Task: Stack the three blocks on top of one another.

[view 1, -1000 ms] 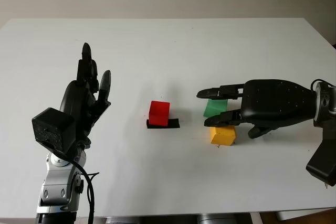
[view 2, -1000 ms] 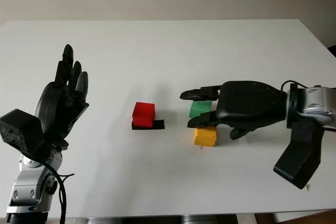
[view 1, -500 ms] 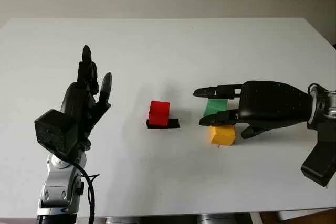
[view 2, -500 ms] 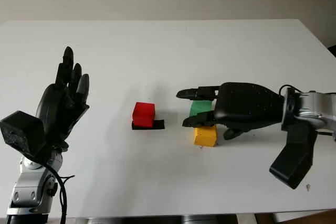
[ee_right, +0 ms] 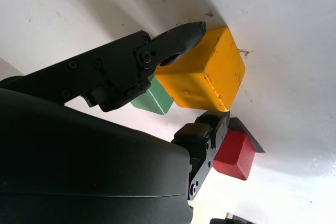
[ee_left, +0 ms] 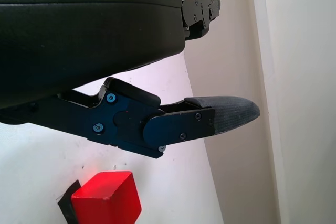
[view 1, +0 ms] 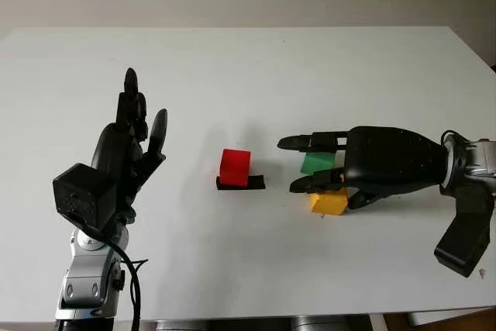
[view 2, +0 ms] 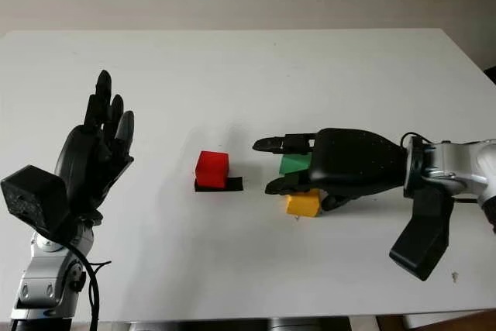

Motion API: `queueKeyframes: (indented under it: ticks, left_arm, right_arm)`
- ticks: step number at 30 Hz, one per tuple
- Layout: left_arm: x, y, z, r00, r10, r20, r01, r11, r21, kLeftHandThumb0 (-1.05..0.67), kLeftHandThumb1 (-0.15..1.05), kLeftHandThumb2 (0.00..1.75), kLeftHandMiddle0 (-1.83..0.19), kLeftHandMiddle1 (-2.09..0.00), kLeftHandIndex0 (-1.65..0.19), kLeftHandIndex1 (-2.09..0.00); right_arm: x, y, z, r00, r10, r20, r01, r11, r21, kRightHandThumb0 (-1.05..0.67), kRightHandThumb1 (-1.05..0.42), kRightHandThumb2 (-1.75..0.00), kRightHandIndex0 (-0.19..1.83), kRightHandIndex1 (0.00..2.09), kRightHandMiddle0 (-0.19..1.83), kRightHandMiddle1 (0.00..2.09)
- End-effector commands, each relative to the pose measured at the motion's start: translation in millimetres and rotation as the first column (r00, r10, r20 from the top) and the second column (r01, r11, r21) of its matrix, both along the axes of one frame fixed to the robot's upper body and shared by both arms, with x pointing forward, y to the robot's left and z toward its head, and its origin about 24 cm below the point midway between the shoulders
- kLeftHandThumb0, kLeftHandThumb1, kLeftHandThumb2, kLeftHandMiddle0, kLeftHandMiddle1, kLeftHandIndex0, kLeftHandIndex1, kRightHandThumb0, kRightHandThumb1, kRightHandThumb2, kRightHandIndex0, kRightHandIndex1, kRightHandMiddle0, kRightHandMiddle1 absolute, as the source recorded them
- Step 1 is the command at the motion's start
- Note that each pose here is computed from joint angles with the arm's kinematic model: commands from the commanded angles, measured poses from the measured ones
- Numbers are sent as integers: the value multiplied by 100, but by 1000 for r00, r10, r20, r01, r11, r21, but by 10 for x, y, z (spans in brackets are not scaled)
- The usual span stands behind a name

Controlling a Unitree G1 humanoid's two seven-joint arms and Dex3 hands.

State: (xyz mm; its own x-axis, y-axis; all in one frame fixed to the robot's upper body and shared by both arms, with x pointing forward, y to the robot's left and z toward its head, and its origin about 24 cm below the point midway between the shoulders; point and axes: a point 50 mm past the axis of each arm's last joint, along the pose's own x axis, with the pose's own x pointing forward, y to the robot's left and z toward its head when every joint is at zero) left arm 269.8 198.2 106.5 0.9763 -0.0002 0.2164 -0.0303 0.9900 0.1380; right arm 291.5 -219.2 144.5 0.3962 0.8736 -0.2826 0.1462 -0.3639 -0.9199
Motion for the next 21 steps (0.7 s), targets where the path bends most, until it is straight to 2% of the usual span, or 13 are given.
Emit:
queueKeyframes:
  ticks: [1, 6, 8, 9, 10, 17, 21]
  left_arm:
    - [-26, 10, 16, 1000, 5, 7, -5, 1000, -2, -75, 105, 53, 17, -5, 19, -5]
    - [-30, 8, 14, 1000, 7, 8, -7, 1000, 2, -75, 105, 53, 17, -5, 19, -4]
    - [-29, 9, 11, 1000, 7, 6, -7, 1000, -1, -74, 105, 53, 17, -5, 19, -5]
    - [-28, 8, 10, 1000, 8, 4, -8, 1000, -1, -75, 105, 53, 17, -5, 19, -5]
    - [-27, 8, 10, 1000, 8, 3, -8, 1000, 0, -75, 105, 53, 17, -5, 19, -5]
    - [-17, -6, 0, 1000, 2, 7, -2, 1000, 6, -75, 105, 55, 15, -6, 18, -5]
    - [-9, -20, 2, 1000, 4, 8, -4, 1000, 4, -75, 105, 55, 15, -6, 18, -5]
  right_arm:
    - [25, 16, 46, 1000, 5, 17, -5, 1000, 2, -39, -87, -6, 11, 6, 63, 20]
    - [27, 21, 47, 1000, 11, 21, -12, 1000, 29, -42, -88, -6, 18, 8, 76, 31]
    - [34, 19, 64, 1000, 10, 24, -11, 999, 40, -41, -86, -5, 27, 8, 68, 88]
    - [39, 20, 76, 1000, 11, 26, -12, 999, 43, -41, -85, -5, 29, 8, 63, 106]
    - [44, 23, 92, 1000, 11, 29, -12, 999, 44, -41, -85, -5, 30, 7, 60, 114]
    - [81, 71, 236, 996, 5, 93, -16, 993, 121, -40, -84, -5, 35, 8, 51, 137]
    - [90, 138, 366, 995, -11, 94, -7, 983, 186, -41, -84, -5, 34, 7, 50, 127]
